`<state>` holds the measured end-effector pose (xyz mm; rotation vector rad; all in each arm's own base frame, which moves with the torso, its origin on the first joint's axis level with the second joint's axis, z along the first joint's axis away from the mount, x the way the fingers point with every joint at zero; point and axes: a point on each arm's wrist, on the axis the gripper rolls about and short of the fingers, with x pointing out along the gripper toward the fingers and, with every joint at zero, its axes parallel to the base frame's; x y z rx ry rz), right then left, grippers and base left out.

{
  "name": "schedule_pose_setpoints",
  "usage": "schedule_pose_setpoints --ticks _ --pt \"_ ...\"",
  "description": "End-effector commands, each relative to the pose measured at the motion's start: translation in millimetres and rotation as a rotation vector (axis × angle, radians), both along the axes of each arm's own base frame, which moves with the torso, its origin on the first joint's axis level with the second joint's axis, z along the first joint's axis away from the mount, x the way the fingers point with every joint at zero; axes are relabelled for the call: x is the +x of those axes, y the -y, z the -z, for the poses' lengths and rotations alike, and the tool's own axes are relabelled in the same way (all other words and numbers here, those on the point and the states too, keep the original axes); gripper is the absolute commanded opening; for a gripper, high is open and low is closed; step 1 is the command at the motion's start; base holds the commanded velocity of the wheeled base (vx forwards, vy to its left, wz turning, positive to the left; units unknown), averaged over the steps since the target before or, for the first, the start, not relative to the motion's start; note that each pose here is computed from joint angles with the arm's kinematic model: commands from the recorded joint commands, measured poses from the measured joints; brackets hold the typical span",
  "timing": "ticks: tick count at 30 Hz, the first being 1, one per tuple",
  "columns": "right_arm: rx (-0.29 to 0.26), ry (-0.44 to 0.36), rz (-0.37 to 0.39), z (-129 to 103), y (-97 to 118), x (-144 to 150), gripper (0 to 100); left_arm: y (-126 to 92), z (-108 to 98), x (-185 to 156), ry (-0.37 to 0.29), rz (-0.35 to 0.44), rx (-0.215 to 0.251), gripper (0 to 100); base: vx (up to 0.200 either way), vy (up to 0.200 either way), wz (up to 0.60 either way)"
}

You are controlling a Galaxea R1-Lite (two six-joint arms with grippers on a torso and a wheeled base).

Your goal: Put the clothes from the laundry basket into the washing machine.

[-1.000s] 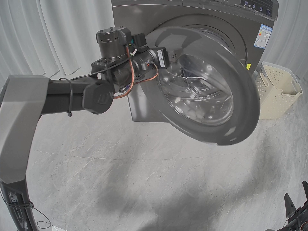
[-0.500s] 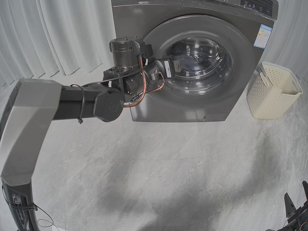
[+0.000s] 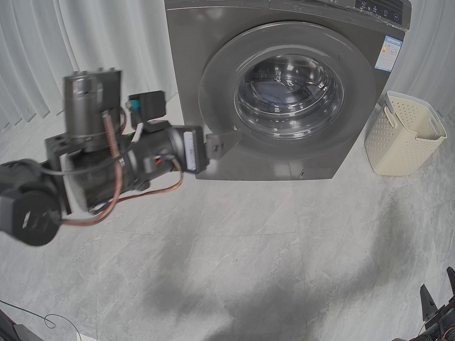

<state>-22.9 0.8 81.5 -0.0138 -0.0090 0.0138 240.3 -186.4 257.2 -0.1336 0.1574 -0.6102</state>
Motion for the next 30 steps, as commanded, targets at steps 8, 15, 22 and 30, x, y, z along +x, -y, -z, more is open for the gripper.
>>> schedule_pose_setpoints --ticks 8,15,22,30 --pt "0.0 -0.001 0.0 5.2 0.0 0.1 100 -164.7 78.4 -194.1 0.206 -0.178 0.087 100 0.0 0.0 0.0" --pt "0.0 -0.001 0.0 5.2 0.0 0.1 100 -182.9 106.4 -224.5 0.275 -0.406 0.084 100 0.0 0.0 0.0" --pt "0.0 -0.001 0.0 5.2 0.0 0.1 100 -185.6 141.1 -244.9 0.303 -0.502 0.083 100 0.0 0.0 0.0" --pt "0.0 -0.001 0.0 5.2 0.0 0.1 100 -182.6 175.1 -263.8 0.228 -0.45 0.113 100 0.0 0.0 0.0"
